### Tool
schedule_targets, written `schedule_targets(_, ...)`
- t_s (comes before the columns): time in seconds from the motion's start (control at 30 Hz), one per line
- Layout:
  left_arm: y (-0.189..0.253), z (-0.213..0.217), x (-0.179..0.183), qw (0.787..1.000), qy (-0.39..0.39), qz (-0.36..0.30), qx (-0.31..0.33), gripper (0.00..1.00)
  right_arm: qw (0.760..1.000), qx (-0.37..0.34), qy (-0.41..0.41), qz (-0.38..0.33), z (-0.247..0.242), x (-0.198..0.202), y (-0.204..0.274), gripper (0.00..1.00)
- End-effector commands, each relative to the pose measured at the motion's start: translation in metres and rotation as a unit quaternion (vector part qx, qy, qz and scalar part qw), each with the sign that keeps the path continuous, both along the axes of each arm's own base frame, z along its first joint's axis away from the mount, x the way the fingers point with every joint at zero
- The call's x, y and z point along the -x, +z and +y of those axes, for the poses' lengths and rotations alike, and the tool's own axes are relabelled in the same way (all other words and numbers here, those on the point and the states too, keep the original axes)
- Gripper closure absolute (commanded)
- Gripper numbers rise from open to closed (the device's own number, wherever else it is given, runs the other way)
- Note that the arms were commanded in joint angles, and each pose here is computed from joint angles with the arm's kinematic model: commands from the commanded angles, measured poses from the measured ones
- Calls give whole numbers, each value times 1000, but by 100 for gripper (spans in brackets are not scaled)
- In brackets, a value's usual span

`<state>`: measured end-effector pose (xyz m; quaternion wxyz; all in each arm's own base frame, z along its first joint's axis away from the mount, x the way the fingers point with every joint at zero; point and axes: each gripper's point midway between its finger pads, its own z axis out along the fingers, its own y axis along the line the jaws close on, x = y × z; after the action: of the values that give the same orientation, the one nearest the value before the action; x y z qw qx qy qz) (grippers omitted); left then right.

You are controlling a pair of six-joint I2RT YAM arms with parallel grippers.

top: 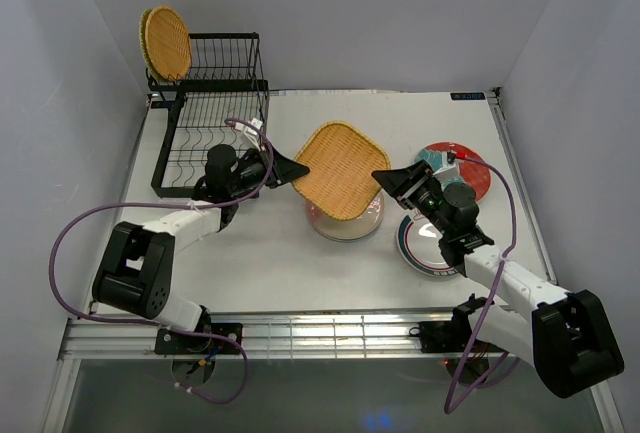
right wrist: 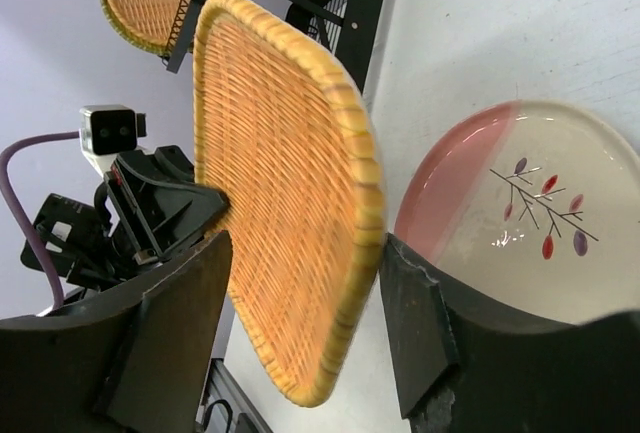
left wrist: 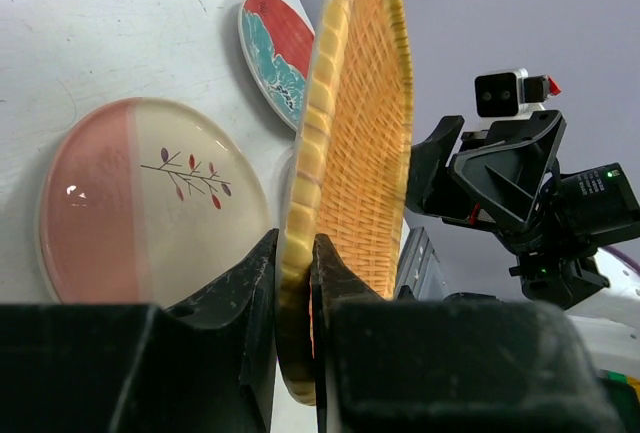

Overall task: Load the plates into the dish rack
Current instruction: Insert the plate into the dish rack.

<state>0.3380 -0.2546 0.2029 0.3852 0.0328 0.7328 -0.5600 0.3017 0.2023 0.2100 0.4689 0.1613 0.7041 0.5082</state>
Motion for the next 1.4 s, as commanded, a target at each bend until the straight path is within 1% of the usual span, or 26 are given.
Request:
schedule_targets(0.0,32,5,-1,998,7,-58,3,100,999,-7,8,-50,4,-3,25,33)
schedule_targets(0.03,33,7,-2,998,11,-59,2,100,999,-7,10,-49,5,-3,24,27)
schedule_targets(0.07,34,9,-4,998,14,-64,0,100,999,-6,12,-47,6,-4,22,24)
schedule_targets(0.13,39,12,-5,997,20,-71,0,100,999,-4,13,-47,6,-4,22,19)
schedule_targets(0.23,44,18,-6,996,28,-83,-2,100,999,-3,22,-45,10,-5,20,16)
schedule_targets(0.43,55,30,-11,993,38,-109,-8,100,999,1,23,-37,11,-7,14,13)
schedule_targets(0.6,89,49,-9,984,61,-165,-8,100,999,9,16,-31,9,-8,11,11)
schedule_targets(0.73,104,55,-7,975,73,-210,-24,100,999,11,17,-31,8,-7,11,10)
schedule_targets(0.77,103,57,-9,976,79,-203,-32,100,999,11,17,-30,8,-7,11,10)
schedule_targets(0.8,118,63,-14,972,93,-215,-34,100,999,13,16,-30,8,-7,10,10)
schedule_targets(0.87,125,71,-20,968,106,-220,-50,100,999,13,13,-32,7,-7,10,10)
schedule_targets(0.9,142,76,-22,963,117,-238,-53,100,999,13,13,-32,7,-6,11,10)
schedule_targets(0.97,153,82,-24,953,133,-263,-71,100,999,14,14,-31,7,-6,10,10)
schedule_targets(1.0,157,89,-29,948,157,-265,-80,100,999,15,12,-30,6,-7,9,10)
schedule_targets(1.03,170,94,-27,940,171,-284,-85,100,999,16,13,-28,7,-7,7,10)
schedule_targets(1.1,180,107,-34,923,212,-300,-111,100,999,16,15,-28,7,-7,8,10)
schedule_targets(1.13,196,113,-34,914,229,-314,-116,100,999,16,16,-27,8,-6,7,10)
schedule_targets(1.23,209,133,-43,891,277,-322,-160,100,999,16,16,-26,8,-6,7,10)
schedule_targets(1.37,245,158,-47,858,334,-338,-193,100,999,17,15,-26,7,-7,6,10)
